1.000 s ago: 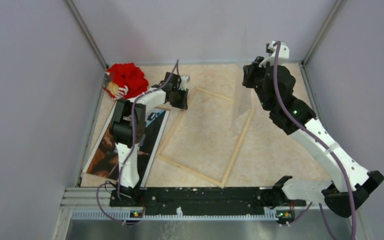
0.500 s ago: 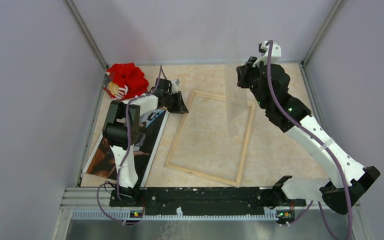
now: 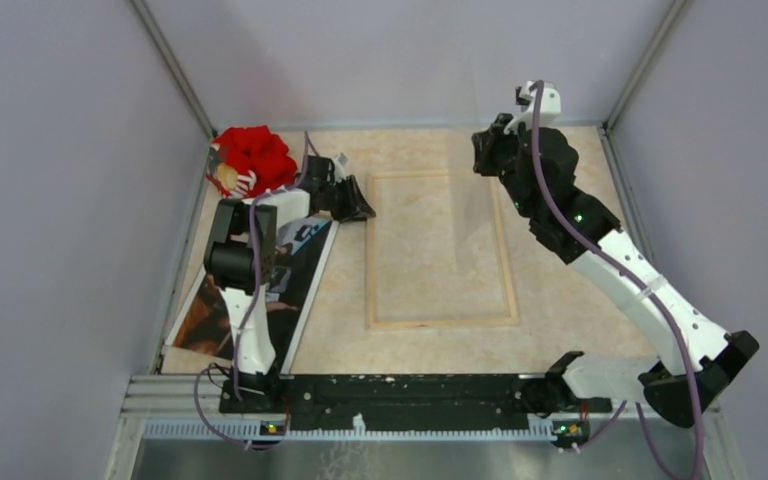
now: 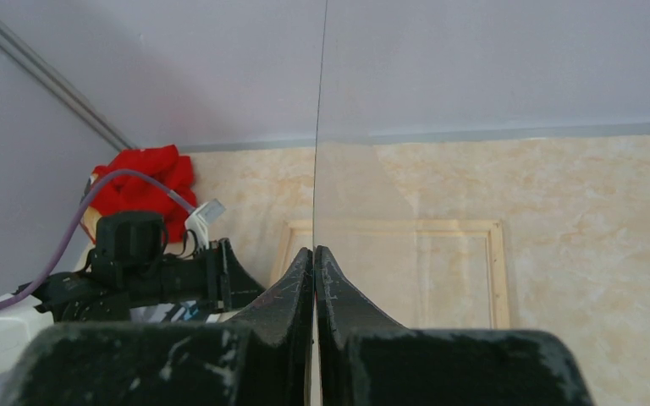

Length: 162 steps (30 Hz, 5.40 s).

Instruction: Put the photo into the frame

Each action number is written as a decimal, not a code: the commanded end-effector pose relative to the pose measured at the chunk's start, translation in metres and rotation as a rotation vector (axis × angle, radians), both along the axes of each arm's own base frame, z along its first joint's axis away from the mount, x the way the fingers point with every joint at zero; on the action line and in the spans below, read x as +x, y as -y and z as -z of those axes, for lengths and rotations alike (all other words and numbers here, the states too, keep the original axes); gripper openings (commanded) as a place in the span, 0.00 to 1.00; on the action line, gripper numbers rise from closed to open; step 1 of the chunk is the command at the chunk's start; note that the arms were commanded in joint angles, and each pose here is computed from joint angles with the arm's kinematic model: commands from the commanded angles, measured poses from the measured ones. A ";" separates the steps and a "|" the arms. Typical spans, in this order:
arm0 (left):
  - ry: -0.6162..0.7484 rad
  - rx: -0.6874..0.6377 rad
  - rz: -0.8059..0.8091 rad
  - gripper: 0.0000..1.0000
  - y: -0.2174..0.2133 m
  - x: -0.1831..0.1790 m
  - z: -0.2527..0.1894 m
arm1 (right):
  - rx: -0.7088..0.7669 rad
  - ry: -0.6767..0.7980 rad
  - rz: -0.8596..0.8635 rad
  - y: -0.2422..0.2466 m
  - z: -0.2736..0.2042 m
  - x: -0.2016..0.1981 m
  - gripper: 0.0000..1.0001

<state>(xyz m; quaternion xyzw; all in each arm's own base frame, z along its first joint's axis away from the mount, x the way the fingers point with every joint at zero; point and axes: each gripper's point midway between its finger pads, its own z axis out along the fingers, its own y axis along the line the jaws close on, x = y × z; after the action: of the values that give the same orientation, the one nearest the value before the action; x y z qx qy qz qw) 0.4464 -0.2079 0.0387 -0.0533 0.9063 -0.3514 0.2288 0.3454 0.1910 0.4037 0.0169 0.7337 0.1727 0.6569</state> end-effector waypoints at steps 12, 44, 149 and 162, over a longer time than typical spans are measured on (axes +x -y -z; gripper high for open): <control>0.658 0.206 0.275 0.99 -0.024 -0.025 -0.188 | 0.064 0.174 -0.170 -0.007 -0.079 -0.034 0.00; 1.188 0.259 0.801 0.99 -0.034 -0.220 -0.264 | 0.040 0.041 -1.045 -0.075 -0.023 -0.182 0.00; 3.099 1.527 1.300 0.00 -0.020 -0.322 -0.420 | 1.287 -1.077 -0.548 -0.112 0.164 -0.127 0.99; 3.018 1.545 1.307 0.00 -0.027 -0.329 -0.413 | 1.612 -0.801 -0.697 -0.092 0.101 -0.093 0.99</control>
<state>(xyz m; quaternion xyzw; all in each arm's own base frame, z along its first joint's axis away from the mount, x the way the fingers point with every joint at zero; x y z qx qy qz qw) 0.1409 -0.1719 0.4143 0.7622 0.0277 0.1351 0.6325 0.2433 0.3034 0.2489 0.3228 0.6200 0.7147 0.0251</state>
